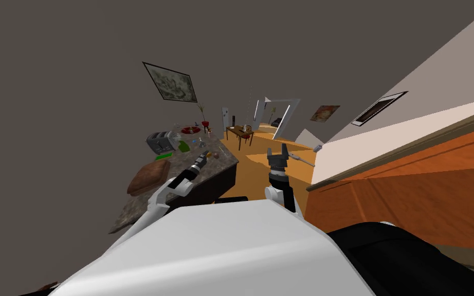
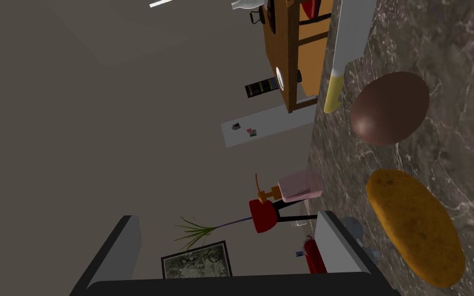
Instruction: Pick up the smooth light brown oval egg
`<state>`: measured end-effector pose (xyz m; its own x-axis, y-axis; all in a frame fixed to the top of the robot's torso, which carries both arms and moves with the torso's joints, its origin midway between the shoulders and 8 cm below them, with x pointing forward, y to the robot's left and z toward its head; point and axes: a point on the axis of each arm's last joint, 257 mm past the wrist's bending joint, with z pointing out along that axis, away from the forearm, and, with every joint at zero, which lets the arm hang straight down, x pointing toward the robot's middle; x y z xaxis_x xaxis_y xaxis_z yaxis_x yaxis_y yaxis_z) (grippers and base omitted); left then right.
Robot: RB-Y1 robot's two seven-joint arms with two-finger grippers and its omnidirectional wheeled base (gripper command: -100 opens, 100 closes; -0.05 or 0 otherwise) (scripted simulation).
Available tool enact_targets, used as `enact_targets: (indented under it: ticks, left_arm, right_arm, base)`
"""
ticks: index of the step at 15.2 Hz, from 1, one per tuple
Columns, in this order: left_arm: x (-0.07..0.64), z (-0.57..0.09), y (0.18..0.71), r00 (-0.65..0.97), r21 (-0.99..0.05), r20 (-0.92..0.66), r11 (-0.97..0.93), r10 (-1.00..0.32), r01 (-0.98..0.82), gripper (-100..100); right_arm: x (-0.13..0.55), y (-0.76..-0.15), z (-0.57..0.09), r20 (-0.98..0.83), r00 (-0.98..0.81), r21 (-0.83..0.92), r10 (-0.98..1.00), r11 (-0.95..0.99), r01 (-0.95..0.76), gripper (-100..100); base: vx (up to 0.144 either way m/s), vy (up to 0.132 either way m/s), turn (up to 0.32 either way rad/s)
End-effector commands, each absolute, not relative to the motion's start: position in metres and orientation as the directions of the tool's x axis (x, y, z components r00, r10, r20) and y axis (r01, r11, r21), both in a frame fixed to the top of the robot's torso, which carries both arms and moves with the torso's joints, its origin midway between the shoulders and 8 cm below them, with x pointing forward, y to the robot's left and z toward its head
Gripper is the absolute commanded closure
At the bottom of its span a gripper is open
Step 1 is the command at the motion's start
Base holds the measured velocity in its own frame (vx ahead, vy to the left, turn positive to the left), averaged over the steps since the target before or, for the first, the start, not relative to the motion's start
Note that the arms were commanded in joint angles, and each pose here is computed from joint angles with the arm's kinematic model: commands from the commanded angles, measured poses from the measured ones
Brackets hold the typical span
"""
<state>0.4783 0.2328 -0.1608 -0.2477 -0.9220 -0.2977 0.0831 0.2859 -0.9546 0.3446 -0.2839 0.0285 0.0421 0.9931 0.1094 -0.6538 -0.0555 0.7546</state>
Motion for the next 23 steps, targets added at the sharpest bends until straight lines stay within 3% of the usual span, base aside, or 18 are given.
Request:
enact_targets:
  ticks: [1, 13, 23]
  left_arm:
    - [0.485, -0.174, 0.234, -0.271, -0.949, -0.311, 0.313, -0.911, 0.036, -100]
    - [0.5, -0.233, 0.254, -0.339, -0.883, -0.359, 0.434, -0.87, -0.179, -100]
    - [0.505, -0.28, 0.301, -0.389, -0.738, -0.421, 0.559, -0.819, -0.379, -100]
  right_arm:
    - [0.345, -0.284, 0.029, 0.109, 0.042, 0.755, 0.993, -0.055, -0.654, 0]
    - [0.345, -0.284, 0.029, 0.109, 0.042, 0.755, 0.993, -0.056, -0.654, 0]
    - [0.345, -0.284, 0.029, 0.109, 0.042, 0.755, 0.993, -0.055, -0.654, 0]
  base:
    - [-0.002, -0.002, -0.151]
    - [0.0, 0.002, -0.14]
    - [0.003, 0.004, -0.15]
